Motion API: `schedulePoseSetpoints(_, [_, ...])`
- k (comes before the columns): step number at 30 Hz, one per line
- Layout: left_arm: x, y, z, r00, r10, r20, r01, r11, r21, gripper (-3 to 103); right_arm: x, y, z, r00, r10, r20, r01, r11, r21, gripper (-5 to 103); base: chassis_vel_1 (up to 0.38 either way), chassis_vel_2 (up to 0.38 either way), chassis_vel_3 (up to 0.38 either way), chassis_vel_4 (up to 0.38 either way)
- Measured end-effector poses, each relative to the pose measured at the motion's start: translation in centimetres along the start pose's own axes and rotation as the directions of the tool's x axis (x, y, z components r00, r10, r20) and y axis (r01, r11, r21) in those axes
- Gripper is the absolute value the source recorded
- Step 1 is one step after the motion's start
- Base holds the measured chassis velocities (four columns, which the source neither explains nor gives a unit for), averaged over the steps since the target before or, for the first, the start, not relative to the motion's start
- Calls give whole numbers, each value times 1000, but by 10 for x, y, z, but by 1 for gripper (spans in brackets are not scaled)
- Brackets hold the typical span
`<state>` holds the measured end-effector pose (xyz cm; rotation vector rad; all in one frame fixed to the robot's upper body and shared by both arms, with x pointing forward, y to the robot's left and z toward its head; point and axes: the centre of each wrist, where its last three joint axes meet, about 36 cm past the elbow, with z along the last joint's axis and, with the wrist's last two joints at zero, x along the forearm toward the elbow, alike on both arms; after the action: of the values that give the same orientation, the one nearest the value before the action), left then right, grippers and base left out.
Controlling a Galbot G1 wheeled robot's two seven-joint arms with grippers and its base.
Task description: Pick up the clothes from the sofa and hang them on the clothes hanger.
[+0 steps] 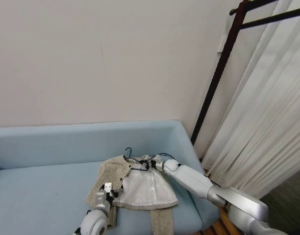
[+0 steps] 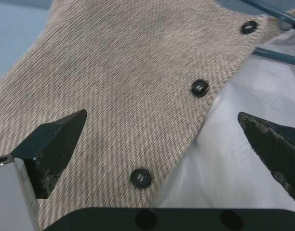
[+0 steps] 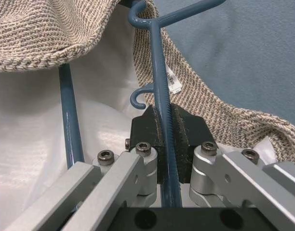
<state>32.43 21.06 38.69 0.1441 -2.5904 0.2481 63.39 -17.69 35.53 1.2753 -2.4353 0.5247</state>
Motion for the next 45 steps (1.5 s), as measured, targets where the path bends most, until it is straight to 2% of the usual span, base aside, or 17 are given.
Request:
schedulePoseSetpoints(2, [11, 6, 3, 999, -51, -6, 51, 996, 74, 100, 1, 0, 0, 1000, 0, 3, 0, 1000, -1, 6, 0, 0, 0, 0])
schedulePoseSetpoints(4, [17, 12, 7, 996, -82, -20, 83, 990, 113, 100, 2, 0, 0, 1000, 0, 1, 0, 1000, -3, 6, 0, 0, 0, 0])
schedulePoseSetpoints(5, [17, 12, 7, 996, -82, -20, 83, 990, 113, 100, 2, 0, 0, 1000, 0, 1, 0, 1000, -3, 6, 0, 0, 0, 0])
schedulePoseSetpoints(8, [20, 25, 9, 988, -147, -48, 153, 968, 199, 100, 4, 1, 3, 1000, -1, -3, 1, 1000, -4, 6, 0, 0, 0, 0])
schedulePoseSetpoints(10, [19, 27, 8, 987, -154, -52, 161, 964, 212, 100, 4, 1, 3, 1000, -1, -3, 1, 1000, -5, 6, 0, 0, 0, 0])
schedulePoseSetpoints(12, [10, 33, 4, 980, -186, -64, 196, 946, 258, 100, 5, 1, 5, 1000, -2, -5, 2, 1000, -5, 6, 0, 0, 0, 0])
schedulePoseSetpoints(14, [6, 35, 3, 978, -196, -71, 208, 940, 271, 100, 6, 1, 5, 1000, -2, -5, 2, 1000, -4, 6, 0, 0, 0, 0])
schedulePoseSetpoints(15, [2, 36, 2, 974, -210, -80, 225, 933, 281, 100, 6, 1, 5, 1000, -3, -5, 3, 1000, -4, 6, 0, 0, 0, 0])
schedulePoseSetpoints(16, [-7, 37, 1, 966, -237, -102, 258, 917, 304, 100, 6, 1, 5, 1000, -5, -5, 4, 1000, -2, 6, 0, 0, 0, 0])
schedulePoseSetpoints(18, [-14, 37, 0, 960, -255, -119, 281, 903, 326, 100, 7, 1, 5, 1000, -4, -6, 4, 1000, -3, 6, 0, 0, 0, 0])
schedulePoseSetpoints(25, [-28, 36, 3, 955, -261, -141, 294, 898, 327, 100, 11, -1, 9, 1000, -3, -13, 3, 1000, -6, 6, 0, 0, 0, 0])
schedulePoseSetpoints(31, [-38, 34, 4, 946, -265, -187, 313, 894, 319, 100, 16, -2, 13, 1000, -1, -17, 1, 1000, -7, 6, 0, 0, 0, 0])
schedulePoseSetpoints(39, [-11, 18, -5, 949, -246, -197, 300, 895, 330, 100, 22, -4, 19, 1000, 2, -23, -3, 1000, -12, 6, 0, 0, 0, 0])
schedulePoseSetpoints(45, [-14, 20, -3, 941, -265, -209, 323, 888, 328, 100, 22, -1, 19, 1000, -4, -20, 4, 1000, -12, 6, 0, 0, 0, 0])
